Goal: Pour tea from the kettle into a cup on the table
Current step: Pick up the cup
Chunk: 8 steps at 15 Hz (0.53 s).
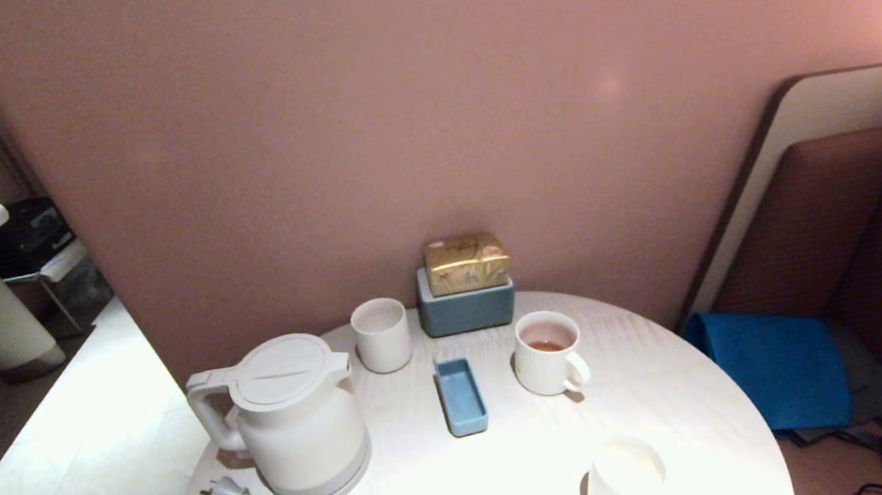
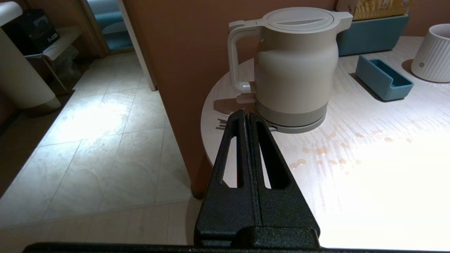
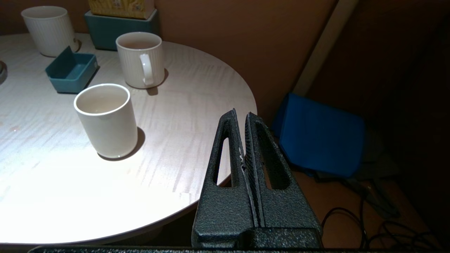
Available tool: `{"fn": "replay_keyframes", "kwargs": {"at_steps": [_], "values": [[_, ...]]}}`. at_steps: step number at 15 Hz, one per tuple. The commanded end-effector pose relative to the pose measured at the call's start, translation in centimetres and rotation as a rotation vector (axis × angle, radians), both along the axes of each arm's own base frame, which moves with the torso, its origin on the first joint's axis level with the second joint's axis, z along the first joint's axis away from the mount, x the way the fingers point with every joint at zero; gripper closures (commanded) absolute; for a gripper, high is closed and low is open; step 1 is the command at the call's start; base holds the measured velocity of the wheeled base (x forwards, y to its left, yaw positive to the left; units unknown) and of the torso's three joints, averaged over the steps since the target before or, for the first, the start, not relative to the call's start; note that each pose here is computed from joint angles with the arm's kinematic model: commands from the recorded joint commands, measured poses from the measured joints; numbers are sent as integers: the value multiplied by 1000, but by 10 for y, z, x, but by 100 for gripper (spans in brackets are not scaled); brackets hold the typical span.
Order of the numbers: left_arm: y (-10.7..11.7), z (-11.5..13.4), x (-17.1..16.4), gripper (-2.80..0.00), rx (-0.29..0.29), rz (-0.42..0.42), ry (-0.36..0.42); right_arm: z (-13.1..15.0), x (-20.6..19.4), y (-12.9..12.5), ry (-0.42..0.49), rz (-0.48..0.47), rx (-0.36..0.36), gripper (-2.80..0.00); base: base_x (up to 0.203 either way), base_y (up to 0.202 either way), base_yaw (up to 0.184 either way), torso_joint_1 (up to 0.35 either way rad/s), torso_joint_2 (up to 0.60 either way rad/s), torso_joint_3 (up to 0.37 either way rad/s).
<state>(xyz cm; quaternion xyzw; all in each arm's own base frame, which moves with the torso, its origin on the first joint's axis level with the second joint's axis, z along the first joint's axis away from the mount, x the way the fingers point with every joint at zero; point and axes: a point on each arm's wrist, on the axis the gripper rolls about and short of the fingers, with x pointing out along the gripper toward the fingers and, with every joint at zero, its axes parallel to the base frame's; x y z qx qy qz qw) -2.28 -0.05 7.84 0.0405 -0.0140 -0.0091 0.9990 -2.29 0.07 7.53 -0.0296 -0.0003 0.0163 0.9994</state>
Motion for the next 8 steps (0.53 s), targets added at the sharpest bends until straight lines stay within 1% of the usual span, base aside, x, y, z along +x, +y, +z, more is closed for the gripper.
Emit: {"fn": "replay_keyframes", "kwargs": {"at_steps": [1, 3, 4, 8], "values": [[0, 0, 0, 0, -7, 0, 0, 0, 0, 0, 1, 1, -1, 0, 0, 0, 0, 0, 0, 0], [0, 0, 0, 0, -56, 3, 1, 0, 0, 0, 1, 0, -1, 0, 0, 0, 0, 0, 0, 0], [0, 0, 0, 0, -78, 17, 0, 0, 0, 0, 1, 1, -1, 0, 0, 0, 0, 0, 0, 0], [0, 0, 0, 0, -80, 17, -1, 0, 0, 0, 1, 1, -1, 0, 0, 0, 0, 0, 0, 0]]}}
